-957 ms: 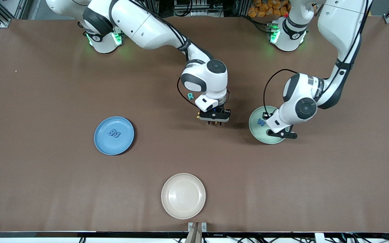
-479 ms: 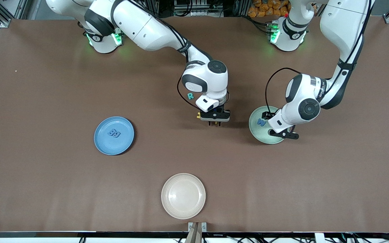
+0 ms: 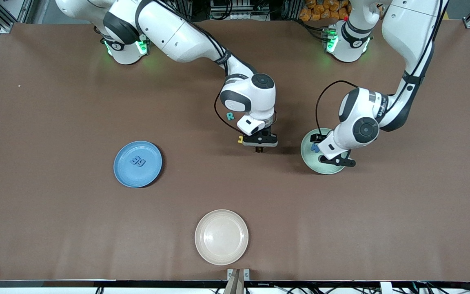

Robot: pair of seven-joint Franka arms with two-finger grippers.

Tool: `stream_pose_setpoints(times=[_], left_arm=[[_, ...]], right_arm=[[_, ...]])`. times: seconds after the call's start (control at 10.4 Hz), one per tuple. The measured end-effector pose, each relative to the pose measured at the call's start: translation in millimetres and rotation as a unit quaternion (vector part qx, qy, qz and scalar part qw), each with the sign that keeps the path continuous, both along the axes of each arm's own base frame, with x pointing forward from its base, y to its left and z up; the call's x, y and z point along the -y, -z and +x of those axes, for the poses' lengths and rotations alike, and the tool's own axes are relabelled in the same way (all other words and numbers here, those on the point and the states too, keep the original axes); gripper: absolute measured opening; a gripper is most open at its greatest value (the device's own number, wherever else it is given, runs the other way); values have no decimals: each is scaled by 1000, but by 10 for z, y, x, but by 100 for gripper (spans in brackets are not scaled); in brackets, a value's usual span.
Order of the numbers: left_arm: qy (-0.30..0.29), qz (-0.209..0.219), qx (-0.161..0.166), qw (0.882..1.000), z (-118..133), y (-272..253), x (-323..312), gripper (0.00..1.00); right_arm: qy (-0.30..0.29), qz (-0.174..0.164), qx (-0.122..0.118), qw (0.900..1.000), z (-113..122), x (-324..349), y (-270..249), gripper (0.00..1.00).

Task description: Sort upper and lower case letters into plates

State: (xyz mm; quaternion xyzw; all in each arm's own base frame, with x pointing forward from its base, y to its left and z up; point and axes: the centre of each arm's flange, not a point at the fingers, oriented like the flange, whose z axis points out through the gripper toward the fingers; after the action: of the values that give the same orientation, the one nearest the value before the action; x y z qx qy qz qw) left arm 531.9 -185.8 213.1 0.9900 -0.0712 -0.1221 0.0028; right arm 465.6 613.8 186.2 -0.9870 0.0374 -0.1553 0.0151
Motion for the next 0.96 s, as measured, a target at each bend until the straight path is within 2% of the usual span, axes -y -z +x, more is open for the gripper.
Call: stream_pose_setpoints(times=[0.29, 0.48, 0.67, 0.96], left_arm=[[-3, 1, 0, 1000, -6, -2, 23, 100], [-21, 1, 0, 1000, -10, -13, 63, 100], [-76, 0, 2, 997, -139, -108, 537, 100], [-132, 2, 18, 991, -519, -349, 1655, 100]], right_arm=[[17, 17, 3, 1000, 194, 80, -365, 9], [44, 27, -14, 999, 487, 426, -836, 9], [56, 39, -71, 995, 818, 1024, -1219, 9], [40, 13, -175, 984, 1188, 2321, -1640, 9]])
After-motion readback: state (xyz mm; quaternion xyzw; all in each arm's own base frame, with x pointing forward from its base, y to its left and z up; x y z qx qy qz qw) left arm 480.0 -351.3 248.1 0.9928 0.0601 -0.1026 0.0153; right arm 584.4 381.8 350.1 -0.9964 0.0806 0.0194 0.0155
